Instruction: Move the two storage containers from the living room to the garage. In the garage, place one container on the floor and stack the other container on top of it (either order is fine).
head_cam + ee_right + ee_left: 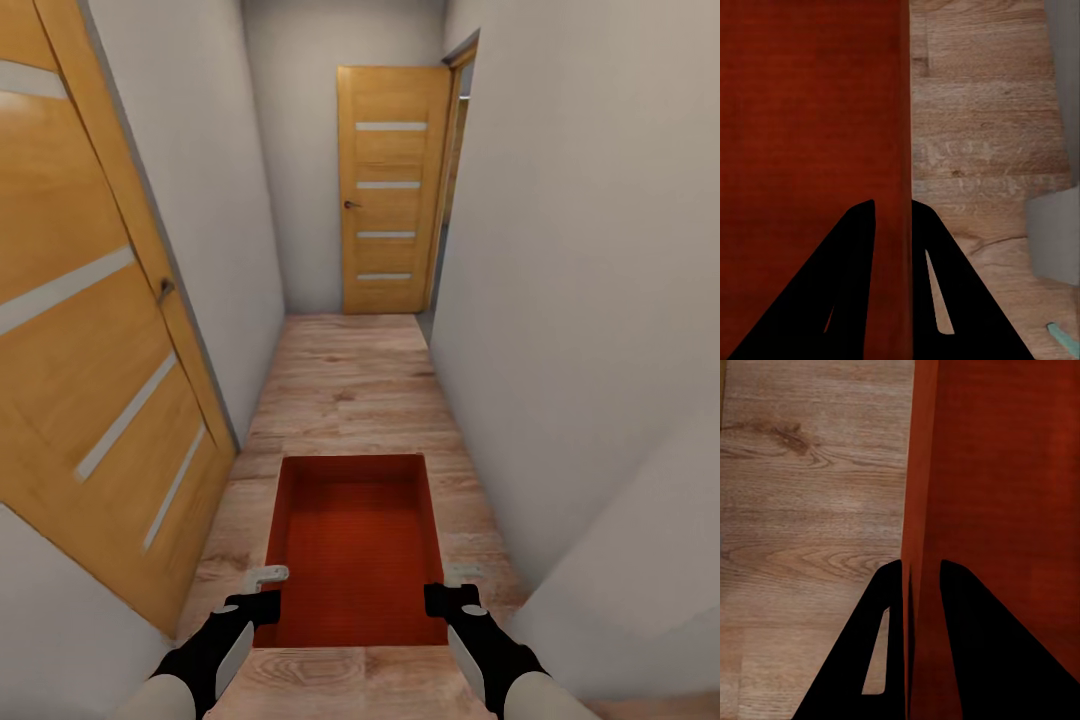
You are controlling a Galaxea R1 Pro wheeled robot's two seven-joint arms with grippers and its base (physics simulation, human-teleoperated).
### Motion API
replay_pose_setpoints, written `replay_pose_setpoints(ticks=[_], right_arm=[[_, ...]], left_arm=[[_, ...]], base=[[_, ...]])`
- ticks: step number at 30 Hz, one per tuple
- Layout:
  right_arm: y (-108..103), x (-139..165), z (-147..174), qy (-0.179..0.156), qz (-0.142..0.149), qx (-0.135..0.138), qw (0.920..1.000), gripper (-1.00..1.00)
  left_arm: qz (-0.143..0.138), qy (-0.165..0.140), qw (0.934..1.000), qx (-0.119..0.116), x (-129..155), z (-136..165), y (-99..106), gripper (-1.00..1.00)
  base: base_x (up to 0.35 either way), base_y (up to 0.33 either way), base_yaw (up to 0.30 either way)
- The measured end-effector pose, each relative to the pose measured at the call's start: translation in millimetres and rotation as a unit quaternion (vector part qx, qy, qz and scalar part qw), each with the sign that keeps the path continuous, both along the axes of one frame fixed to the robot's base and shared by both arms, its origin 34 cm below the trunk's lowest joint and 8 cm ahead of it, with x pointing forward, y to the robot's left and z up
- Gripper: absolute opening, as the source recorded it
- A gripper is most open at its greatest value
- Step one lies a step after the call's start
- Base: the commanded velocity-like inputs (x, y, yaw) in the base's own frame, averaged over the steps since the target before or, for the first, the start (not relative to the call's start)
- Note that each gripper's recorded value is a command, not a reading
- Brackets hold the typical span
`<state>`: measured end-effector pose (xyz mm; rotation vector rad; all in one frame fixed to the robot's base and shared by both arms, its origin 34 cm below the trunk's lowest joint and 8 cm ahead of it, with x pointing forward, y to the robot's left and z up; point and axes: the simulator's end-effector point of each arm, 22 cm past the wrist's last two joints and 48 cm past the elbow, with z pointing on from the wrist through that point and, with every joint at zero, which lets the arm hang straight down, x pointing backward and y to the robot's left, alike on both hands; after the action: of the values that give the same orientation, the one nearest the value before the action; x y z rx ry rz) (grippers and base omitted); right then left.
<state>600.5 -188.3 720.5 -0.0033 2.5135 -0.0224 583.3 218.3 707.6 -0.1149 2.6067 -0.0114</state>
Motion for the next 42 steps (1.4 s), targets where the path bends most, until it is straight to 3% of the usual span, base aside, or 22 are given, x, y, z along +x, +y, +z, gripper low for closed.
replay_pose_setpoints(ticks=[42], right_arm=[[0.1,-0.9,-0.7,0.001,0.0,0.0,1.0,-1.0]], left_arm=[[0.0,0.001,1.0,0.0,-0.6,-0.4,0.1,-1.0]], base=[[0.338,0.0,0.0]])
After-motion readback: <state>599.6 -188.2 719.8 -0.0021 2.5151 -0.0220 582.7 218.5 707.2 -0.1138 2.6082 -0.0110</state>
